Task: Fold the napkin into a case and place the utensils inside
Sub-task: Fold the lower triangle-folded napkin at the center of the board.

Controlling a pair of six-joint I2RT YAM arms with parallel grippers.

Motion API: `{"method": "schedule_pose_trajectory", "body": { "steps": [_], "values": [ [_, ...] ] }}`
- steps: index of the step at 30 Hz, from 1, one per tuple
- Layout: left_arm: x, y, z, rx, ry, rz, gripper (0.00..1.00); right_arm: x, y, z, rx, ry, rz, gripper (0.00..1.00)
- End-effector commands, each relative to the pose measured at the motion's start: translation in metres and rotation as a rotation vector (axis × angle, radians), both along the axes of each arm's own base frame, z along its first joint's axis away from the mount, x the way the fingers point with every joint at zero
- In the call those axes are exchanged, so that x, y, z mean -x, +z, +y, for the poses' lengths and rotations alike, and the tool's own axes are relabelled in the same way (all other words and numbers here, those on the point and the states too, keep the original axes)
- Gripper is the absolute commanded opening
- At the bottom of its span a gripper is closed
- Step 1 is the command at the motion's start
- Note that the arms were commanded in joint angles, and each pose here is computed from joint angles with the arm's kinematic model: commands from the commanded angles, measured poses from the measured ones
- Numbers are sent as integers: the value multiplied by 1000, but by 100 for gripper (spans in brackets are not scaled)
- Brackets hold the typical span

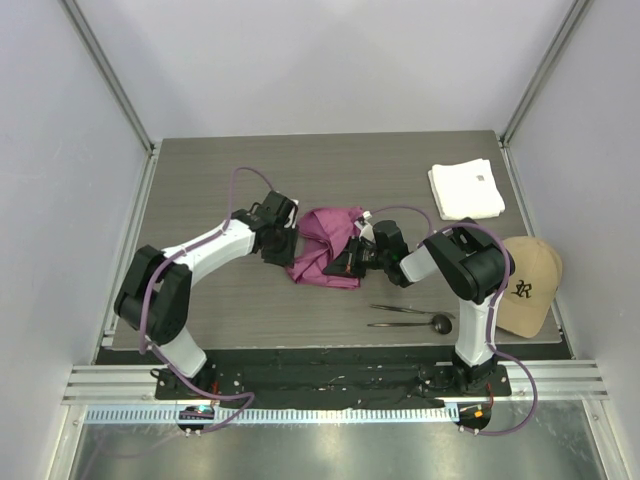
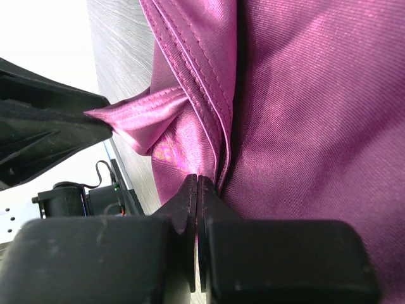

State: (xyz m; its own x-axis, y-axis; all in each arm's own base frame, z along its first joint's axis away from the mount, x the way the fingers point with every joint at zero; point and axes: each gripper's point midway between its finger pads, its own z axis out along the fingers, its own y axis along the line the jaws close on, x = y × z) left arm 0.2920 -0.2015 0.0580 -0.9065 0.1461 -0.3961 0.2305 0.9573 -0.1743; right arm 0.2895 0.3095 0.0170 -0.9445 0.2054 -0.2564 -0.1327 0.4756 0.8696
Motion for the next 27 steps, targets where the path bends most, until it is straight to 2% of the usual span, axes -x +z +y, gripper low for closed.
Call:
{"method": "schedule_pose_trajectory", "body": {
  "steps": [1,7,15,21,27],
  "values": [
    [-11,5,-2,-5,-15,-43,30,8,-37,-16,114,-32,68,1],
    [-11,8,-12,15,-32,-52,20,8,-37,-17,112,-34,71,1],
    [-2,24,-50,42,-118,-103,6,8,-36,-15,109,-32,73,1],
    [-5,29,-70,65,-149,-146,1,8,-35,-16,98,-40,77,1],
    [9,11,-99,104,-221,-71,0,7,-24,-12,62,-48,78,1]
  ]
}}
